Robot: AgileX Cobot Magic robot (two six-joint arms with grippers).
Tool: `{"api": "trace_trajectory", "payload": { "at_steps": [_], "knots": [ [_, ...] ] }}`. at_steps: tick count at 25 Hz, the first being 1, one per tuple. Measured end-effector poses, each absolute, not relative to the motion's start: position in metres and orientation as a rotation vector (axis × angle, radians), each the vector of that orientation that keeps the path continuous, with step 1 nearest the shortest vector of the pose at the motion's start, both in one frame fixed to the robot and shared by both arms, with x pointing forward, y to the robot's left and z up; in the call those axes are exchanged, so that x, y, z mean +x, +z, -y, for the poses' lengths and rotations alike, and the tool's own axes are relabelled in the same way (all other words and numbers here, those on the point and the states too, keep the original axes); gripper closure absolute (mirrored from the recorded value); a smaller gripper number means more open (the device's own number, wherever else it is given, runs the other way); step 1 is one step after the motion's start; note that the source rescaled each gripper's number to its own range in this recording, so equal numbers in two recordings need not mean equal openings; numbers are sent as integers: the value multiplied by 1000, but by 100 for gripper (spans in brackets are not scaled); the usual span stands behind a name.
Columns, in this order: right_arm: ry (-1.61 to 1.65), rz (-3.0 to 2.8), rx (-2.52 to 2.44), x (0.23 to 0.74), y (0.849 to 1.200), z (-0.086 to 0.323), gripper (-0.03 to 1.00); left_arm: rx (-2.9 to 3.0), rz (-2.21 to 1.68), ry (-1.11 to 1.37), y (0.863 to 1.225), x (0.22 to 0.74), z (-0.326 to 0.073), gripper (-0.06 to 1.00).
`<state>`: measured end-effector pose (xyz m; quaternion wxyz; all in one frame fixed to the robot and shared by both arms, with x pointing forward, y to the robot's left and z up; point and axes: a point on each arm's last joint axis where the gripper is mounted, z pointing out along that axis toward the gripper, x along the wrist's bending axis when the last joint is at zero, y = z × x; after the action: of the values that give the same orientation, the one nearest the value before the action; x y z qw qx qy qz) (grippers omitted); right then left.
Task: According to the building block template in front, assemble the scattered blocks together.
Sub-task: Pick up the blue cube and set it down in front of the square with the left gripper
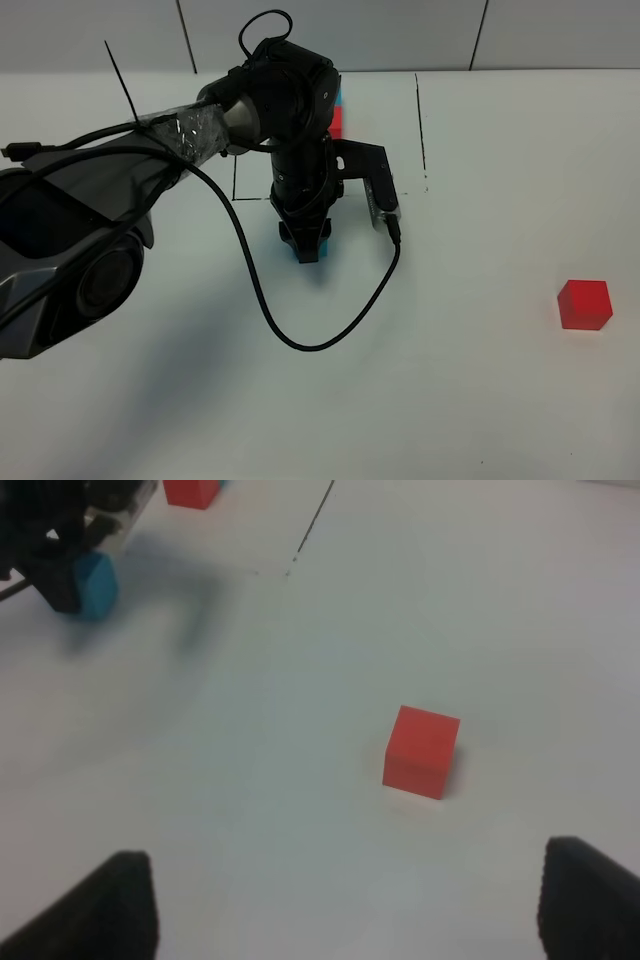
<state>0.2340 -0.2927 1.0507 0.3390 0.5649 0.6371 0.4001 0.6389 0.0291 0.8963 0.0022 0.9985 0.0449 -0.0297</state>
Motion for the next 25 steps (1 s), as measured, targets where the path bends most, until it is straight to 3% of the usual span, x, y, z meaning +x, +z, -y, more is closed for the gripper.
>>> {"api": "trace_trajectory", "payload": {
  "at_steps": [25],
  "knots": [
    [1043, -1659, 1472, 234, 1051, 293, 39, 3198, -54, -67, 886, 633, -20, 94]
  ]
}}
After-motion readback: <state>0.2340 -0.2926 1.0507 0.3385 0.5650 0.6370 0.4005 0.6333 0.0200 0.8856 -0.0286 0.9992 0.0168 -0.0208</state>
